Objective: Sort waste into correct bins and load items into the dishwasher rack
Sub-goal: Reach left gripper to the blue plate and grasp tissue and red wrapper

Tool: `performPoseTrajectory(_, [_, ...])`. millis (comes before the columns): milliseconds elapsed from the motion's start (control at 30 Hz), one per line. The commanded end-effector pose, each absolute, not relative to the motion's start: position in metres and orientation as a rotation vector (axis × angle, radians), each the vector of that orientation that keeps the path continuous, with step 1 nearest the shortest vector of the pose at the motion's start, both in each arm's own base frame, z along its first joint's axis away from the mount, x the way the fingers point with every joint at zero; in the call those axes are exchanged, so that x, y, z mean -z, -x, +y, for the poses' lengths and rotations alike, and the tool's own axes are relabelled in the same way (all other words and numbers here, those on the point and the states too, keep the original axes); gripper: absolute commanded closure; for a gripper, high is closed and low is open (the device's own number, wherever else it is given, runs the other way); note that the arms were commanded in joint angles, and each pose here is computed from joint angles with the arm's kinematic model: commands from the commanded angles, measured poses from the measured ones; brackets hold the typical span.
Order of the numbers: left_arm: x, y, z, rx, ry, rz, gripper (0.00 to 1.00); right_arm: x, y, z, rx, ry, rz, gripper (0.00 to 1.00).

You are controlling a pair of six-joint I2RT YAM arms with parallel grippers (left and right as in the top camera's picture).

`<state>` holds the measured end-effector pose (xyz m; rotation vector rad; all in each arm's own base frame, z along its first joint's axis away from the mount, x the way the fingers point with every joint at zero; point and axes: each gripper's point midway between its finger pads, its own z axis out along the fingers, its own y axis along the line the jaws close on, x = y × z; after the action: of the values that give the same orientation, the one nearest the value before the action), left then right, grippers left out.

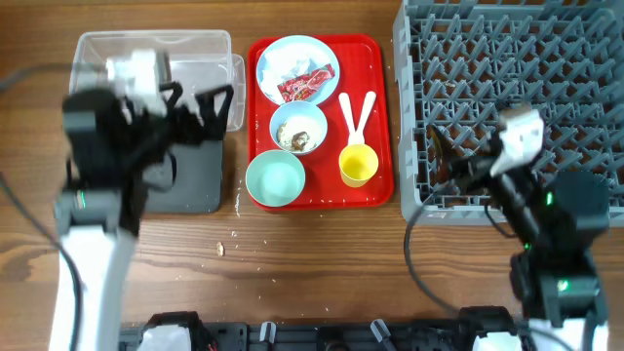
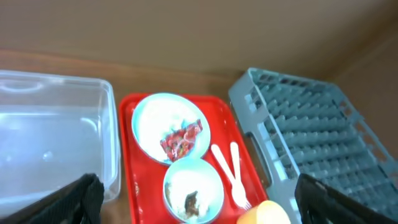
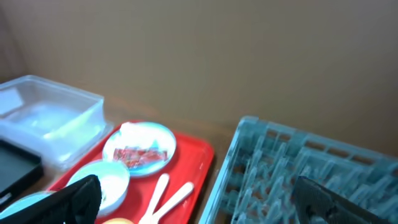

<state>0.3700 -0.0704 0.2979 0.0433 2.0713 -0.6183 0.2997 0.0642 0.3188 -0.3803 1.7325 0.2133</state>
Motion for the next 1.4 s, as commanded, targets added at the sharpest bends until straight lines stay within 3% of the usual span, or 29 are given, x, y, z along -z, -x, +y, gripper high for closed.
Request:
performPoseTrajectory(0, [-0.308, -0.405, -0.106, 0.623, -0.265, 2.158, 0.0, -0.335, -0.313, 0.077, -0.285, 0.439, 1.797, 0.0])
performPoseTrajectory(167, [-0.283, -0.451, -0.136, 0.429, -0.394, 2.344, 0.0, -0.324, -0.323, 0.095, -0.445, 0.497, 1.95, 0.0])
performPoseTrajectory(500, [-0.181, -0.485, -0.205, 0.352, -0.999, 2.409, 0.0, -0.278, -0.329, 0.102, -0.595, 0.427, 2.155, 0.0])
performPoseTrajectory(900, [-0.111, -0.547, -0.216, 0.277, -0.985, 2.34, 0.0, -0.248, -0.313, 0.095, -0.607, 0.337, 2.33, 0.0])
performPoseTrajectory(1367, [-0.028, -0.565, -0.186, 0.252, -0.934, 2.455, 0.05, -0.246, -0.311, 0.095, -0.611, 0.334, 2.344, 0.0])
